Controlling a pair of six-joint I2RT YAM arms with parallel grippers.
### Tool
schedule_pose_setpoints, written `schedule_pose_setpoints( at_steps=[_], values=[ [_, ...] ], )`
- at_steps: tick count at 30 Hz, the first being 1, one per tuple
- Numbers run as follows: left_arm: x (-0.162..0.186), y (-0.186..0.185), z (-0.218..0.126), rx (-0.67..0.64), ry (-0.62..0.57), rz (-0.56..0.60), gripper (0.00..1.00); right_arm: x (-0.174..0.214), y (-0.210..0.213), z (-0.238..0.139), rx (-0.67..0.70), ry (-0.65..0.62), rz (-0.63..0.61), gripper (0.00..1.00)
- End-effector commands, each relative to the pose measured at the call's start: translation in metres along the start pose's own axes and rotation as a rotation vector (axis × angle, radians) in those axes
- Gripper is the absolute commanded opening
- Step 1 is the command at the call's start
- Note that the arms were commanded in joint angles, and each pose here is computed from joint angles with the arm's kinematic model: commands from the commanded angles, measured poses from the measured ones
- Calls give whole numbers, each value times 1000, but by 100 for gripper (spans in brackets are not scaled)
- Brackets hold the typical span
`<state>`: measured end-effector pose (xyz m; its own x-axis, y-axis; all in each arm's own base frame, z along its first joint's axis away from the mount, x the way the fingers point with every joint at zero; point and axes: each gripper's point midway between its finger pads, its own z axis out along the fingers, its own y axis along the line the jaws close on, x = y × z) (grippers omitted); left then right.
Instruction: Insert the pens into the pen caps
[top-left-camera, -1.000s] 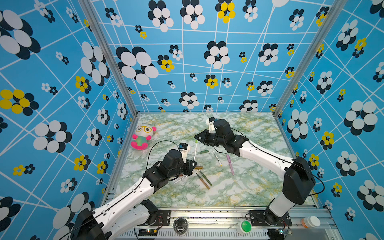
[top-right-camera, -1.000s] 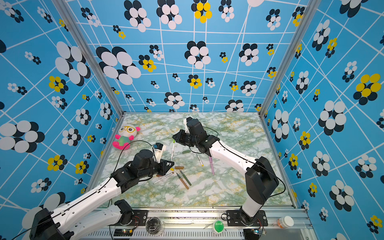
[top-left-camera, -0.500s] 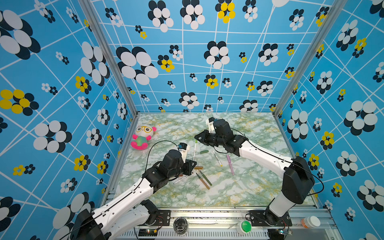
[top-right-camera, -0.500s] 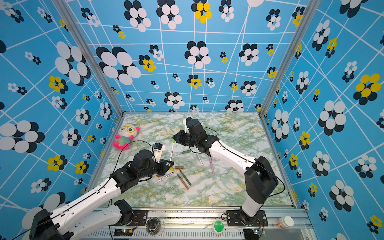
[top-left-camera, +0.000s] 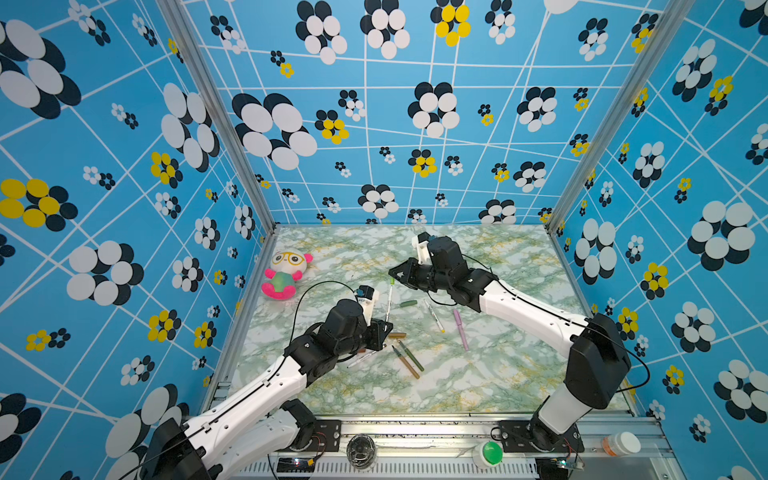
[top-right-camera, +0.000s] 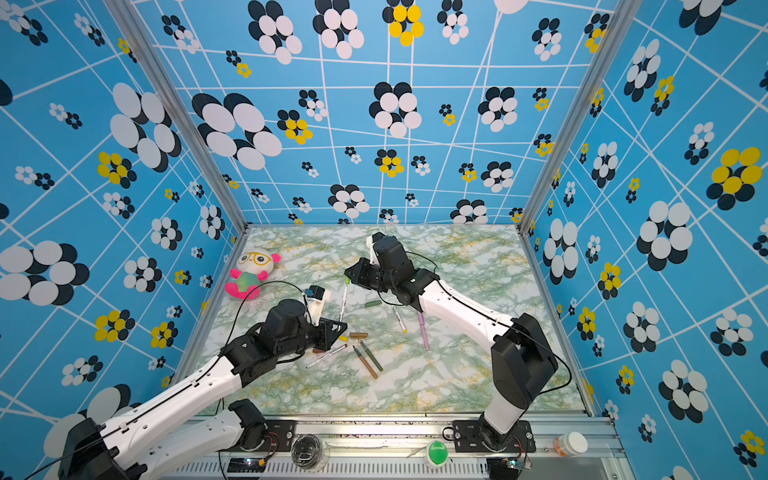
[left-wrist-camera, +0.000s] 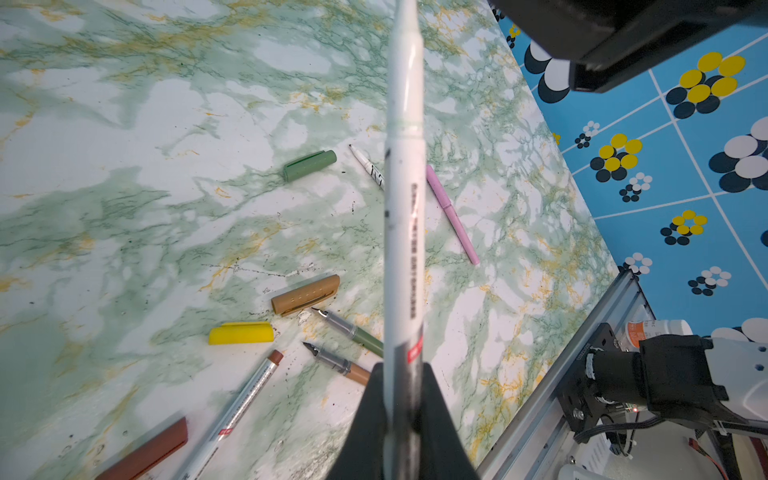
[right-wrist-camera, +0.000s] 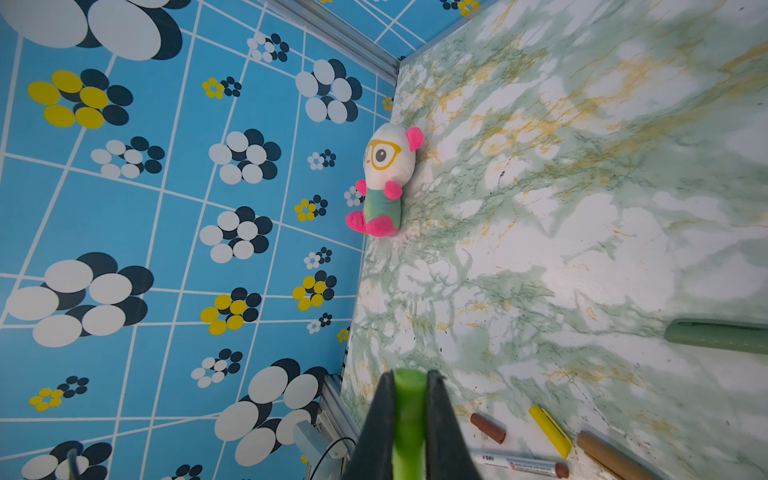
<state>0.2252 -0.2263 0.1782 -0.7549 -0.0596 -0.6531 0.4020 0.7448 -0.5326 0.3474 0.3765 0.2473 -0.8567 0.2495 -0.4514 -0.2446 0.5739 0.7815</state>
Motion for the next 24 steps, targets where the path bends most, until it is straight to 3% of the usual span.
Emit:
schedule_pose_setpoints(
  at_steps=[1, 24],
  values=[
    [0, 0, -3, -7, -11, 13, 0, 4, 17, -10, -38, 5, -15, 0],
    [-6, 1, -7, -12, -44, 2, 0, 22, 11, -8, -7, 21, -47, 0]
  ],
)
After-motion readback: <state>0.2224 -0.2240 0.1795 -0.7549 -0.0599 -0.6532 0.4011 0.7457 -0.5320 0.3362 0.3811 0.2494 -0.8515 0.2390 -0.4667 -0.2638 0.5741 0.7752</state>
